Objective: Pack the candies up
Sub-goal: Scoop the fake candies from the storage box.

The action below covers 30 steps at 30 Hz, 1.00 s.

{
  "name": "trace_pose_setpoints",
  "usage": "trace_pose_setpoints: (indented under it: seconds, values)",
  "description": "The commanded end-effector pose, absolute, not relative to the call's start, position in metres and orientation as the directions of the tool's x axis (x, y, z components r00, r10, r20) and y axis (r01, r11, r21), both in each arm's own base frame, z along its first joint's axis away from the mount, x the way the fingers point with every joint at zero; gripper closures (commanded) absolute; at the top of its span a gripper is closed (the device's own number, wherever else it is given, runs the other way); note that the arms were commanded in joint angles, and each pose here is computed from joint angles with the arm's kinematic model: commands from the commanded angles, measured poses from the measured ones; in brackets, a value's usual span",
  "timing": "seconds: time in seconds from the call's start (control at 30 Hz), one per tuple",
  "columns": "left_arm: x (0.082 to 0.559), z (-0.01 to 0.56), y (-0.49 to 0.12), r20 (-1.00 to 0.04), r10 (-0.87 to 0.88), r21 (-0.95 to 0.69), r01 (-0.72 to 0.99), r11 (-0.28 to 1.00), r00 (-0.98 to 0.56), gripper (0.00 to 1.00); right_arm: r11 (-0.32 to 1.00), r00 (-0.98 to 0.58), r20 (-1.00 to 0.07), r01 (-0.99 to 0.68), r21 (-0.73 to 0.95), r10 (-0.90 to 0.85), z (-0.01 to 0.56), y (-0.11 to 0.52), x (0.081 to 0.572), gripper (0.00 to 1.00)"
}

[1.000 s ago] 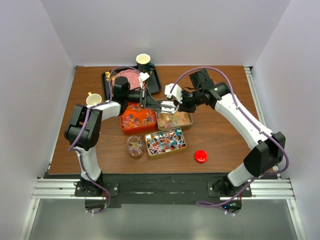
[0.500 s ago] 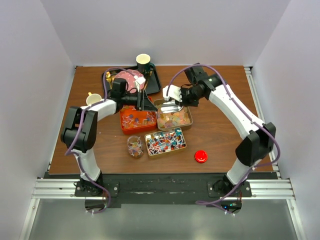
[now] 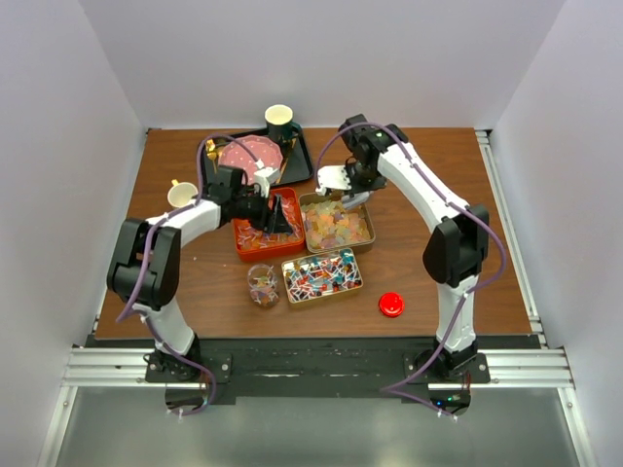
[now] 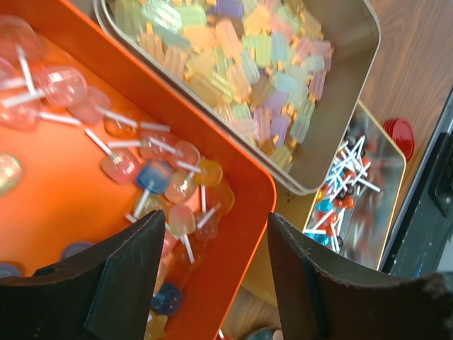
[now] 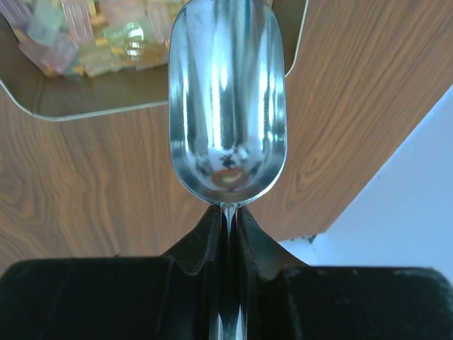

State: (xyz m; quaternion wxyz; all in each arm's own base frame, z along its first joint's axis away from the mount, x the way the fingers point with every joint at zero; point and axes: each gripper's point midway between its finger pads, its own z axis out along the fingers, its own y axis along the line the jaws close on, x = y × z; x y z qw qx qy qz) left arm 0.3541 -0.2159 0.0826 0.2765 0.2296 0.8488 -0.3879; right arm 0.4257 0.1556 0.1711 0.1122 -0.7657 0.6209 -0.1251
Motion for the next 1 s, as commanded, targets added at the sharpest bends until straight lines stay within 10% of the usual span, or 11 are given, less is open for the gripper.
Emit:
trace_pose_setpoints:
  seconds: [0.0, 0.7, 0.97]
  values:
    - [0.346, 0.090, -0.219, -0.717, 0.211, -0.468, 0.683, 0.561, -0.665, 0.36, -0.289, 0.235, 0.187, -0.891, -0.350, -0.954, 0.192, 0.146, 0.427, 1.00]
    - [0.316, 0.078, -0.216, -0.727, 0.239, -0.466, 0.718, 0.516, -0.643, 0.37, -0.444, 0.269, 0.456, -0.830, -0.338, -0.849, 0.152, 0.166, 0.432, 1.00]
    - [0.313, 0.075, -0.219, -0.715, 0.231, -0.492, 0.710, 0.503, -0.659, 0.37, -0.460, 0.336, 0.383, -0.836, -0.299, -0.860, 0.141, 0.196, 0.407, 1.00]
